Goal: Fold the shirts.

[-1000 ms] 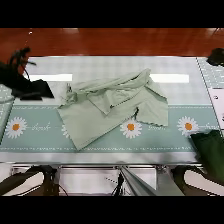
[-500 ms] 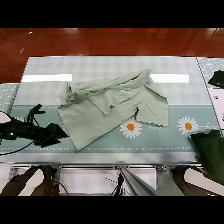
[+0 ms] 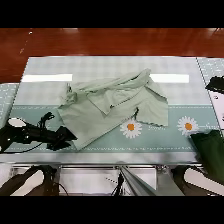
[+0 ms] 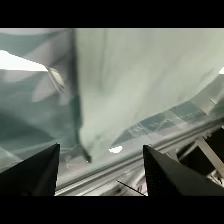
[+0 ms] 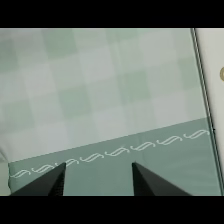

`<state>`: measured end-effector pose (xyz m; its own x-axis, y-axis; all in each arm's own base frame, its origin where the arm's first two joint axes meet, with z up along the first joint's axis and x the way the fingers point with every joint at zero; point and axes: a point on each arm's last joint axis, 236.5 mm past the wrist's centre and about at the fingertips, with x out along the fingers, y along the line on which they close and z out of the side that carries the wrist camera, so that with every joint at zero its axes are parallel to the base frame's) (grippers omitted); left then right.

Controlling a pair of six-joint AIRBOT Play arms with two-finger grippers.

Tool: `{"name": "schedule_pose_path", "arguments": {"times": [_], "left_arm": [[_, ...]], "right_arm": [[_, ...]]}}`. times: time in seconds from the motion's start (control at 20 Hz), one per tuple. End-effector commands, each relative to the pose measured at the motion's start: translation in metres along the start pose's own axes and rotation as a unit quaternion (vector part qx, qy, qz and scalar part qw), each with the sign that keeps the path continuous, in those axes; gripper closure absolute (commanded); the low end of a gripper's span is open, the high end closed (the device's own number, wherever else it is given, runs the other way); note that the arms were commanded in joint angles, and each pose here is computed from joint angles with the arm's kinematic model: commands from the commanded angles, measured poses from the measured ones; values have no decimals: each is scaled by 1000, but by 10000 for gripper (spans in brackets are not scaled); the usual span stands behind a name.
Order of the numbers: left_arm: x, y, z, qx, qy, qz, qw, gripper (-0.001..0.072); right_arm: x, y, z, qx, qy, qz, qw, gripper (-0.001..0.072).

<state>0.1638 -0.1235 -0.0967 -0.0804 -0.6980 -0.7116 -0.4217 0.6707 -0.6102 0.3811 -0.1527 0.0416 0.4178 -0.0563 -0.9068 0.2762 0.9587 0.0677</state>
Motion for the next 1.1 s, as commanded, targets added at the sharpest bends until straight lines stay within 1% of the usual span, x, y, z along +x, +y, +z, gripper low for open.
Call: {"name": "schedule_pose_path", "arguments": {"times": [0.0, 0.1, 0.15, 0.2, 0.25, 0.35, 0.45, 0.55, 0.6, 0.65, 0.7, 0.75, 0.9, 1.05], "left_arm": [[23, -11, 23, -7, -29, -11, 999, 102], [34, -25, 39, -20, -53, -27, 998, 145], [36, -30, 45, -22, -62, -32, 997, 347], [37, -33, 50, -22, -71, -34, 997, 574], [36, -35, 55, -18, -78, -33, 996, 677], [32, -37, 60, -12, -86, -33, 996, 678], [31, -39, 60, -7, -86, -35, 996, 678], [32, -40, 56, 9, -76, -37, 996, 678], [32, -41, 53, 13, -70, -38, 997, 678], [32, -41, 51, 13, -67, -39, 997, 678], [32, -41, 51, 13, -67, -39, 997, 678], [32, -41, 52, 13, -68, -39, 997, 678], [32, -41, 52, 24, -68, -38, 997, 678], [32, -41, 52, 24, -68, -38, 997, 678]], "right_arm": [[1, -1, -3, -1, 6, -1, 1000, 218], [1, 0, -6, 0, 12, 1, 1000, 217], [1, 1, -8, 0, 16, 2, 1000, 217], [1, 1, -9, 1, 17, 4, 1000, 217], [1, 2, -8, 1, 17, 5, 1000, 217], [6, 14, -7, 10, 17, 37, 999, 220], [15, 41, -6, 45, 25, 127, 991, 221], [24, 67, 1, 89, 29, 223, 970, 218], [31, 74, 1, 99, 34, 247, 963, 217], [41, 77, -2, 97, 45, 255, 961, 214], [52, 79, -8, 93, 60, 254, 961, 142], [65, 81, -18, 85, 80, 249, 961, 111], [96, 103, -45, 28, 132, 245, 960, 111], [117, 138, -62, -37, 154, 256, 954, 111]]}}
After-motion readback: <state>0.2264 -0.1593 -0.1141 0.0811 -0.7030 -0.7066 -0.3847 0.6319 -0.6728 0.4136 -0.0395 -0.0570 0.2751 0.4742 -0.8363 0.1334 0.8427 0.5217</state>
